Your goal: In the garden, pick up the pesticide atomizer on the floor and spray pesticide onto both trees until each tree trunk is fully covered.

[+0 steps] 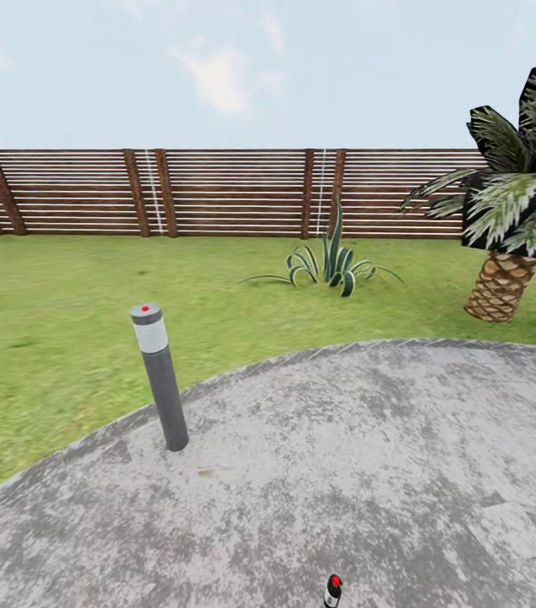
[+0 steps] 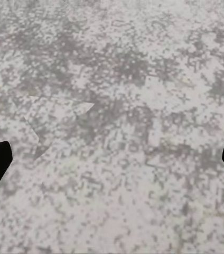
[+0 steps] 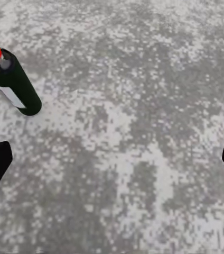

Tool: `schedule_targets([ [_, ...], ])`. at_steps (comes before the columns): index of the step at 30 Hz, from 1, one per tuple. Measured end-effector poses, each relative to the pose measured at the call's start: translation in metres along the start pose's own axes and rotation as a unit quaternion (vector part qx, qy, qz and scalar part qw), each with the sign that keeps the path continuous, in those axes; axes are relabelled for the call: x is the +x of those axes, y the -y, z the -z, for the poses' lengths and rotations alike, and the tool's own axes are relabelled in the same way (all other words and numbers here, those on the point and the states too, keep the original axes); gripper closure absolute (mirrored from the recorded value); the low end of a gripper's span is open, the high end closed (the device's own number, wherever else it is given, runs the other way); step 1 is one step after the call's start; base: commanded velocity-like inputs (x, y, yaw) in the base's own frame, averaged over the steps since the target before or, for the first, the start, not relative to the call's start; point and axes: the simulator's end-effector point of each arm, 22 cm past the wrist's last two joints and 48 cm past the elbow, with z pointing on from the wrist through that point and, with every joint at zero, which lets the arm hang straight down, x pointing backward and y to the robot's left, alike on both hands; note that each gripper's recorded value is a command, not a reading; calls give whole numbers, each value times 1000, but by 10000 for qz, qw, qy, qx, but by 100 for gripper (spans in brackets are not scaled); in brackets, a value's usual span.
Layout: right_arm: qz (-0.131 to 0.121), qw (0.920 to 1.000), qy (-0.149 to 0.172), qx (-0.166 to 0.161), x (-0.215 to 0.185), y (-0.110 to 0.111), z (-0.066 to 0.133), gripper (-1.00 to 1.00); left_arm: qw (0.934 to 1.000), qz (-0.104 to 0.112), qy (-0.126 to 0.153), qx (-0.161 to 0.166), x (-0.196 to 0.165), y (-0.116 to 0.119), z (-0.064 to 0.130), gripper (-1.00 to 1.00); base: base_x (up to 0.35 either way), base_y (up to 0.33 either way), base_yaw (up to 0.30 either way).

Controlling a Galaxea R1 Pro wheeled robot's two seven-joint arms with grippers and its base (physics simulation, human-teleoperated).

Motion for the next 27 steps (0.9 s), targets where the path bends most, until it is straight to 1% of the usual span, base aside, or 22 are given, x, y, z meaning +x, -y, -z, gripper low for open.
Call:
schedule_targets([
  [6, -1, 10000, -4, 1, 0, 0, 0, -100, 10000, 1, 0, 0, 0, 0, 0, -100, 125, 319, -8],
  [9, -2, 10000, -2, 1, 0, 0, 0, -100, 10000, 2, 2, -1, 0, 0, 0, -100, 120, 321, -126],
  [16, -2, 10000, 16, 2, -1, 0, 0, -100, 10000, 3, 21, 1, -2, 0, 0, -100, 120, 322, -218],
  [27, -3, 10000, 50, 4, -4, 0, 0, -100, 10000, 5, 55, 4, -5, 0, 0, -100, 10, 336, -233],
])
